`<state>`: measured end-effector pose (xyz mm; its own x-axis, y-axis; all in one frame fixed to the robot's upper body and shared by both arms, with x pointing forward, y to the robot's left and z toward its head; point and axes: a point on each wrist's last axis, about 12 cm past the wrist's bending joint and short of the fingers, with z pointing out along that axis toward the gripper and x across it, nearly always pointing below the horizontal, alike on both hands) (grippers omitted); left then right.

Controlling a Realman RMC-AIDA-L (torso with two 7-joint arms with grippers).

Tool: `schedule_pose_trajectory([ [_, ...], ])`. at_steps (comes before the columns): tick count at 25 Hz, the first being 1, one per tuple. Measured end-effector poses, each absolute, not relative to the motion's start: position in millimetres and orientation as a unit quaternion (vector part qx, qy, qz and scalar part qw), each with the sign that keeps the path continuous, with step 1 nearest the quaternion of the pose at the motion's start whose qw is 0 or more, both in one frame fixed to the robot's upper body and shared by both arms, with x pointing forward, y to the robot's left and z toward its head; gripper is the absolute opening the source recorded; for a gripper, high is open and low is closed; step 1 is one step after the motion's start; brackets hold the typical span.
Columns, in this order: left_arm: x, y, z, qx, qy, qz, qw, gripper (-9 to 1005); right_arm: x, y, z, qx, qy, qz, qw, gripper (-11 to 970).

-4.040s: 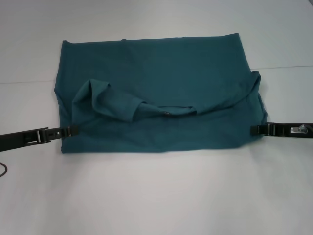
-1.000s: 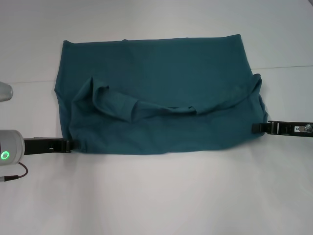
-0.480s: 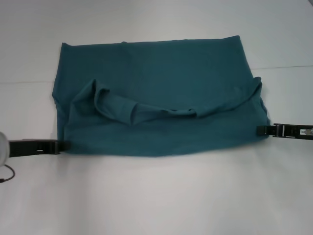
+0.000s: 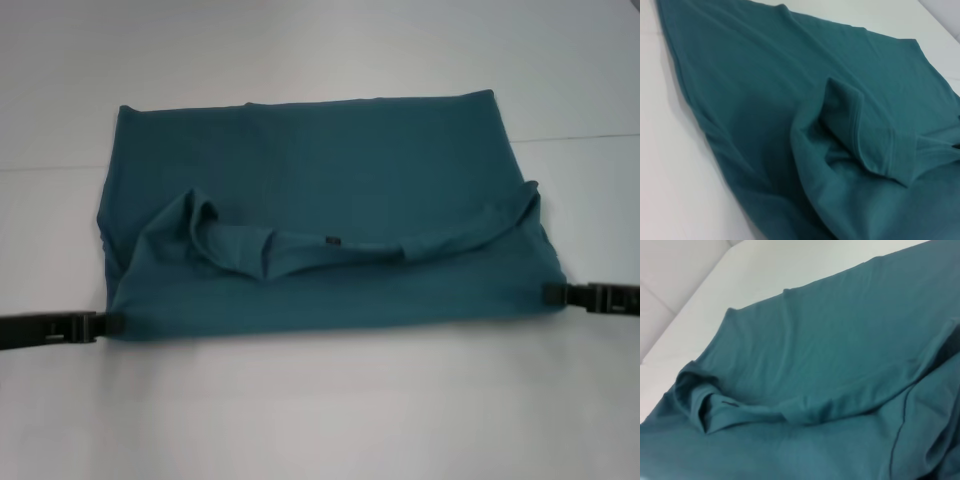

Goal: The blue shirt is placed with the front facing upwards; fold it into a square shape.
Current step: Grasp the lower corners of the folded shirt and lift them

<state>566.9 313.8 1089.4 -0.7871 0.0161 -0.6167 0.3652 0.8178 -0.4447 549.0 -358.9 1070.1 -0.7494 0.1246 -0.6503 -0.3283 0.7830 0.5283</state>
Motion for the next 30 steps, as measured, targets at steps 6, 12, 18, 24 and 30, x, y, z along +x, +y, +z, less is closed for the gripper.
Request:
schedule_pose_trajectory([
  [6, 552, 314, 1091, 0.131, 0.893, -0.322, 0.286, 16, 518, -364, 1060, -0.087, 0.873, 0.343, 0.335, 62],
  [12, 526, 320, 1095, 0.159, 0.877, -0.373, 0.259, 16, 484, -374, 1053, -0.108, 0.863, 0.363, 0.336, 63],
  [18, 505, 328, 1094, 0.165, 0.869, -0.401, 0.238, 16, 457, -383, 1050, -0.116, 0.852, 0.379, 0.341, 63],
  [24, 479, 341, 1095, 0.164, 0.854, -0.438, 0.227, 16, 428, -392, 1050, -0.124, 0.844, 0.392, 0.345, 63],
  [30, 465, 345, 1095, 0.173, 0.848, -0.454, 0.213, 15, 403, -396, 1050, -0.128, 0.839, 0.402, 0.344, 63],
])
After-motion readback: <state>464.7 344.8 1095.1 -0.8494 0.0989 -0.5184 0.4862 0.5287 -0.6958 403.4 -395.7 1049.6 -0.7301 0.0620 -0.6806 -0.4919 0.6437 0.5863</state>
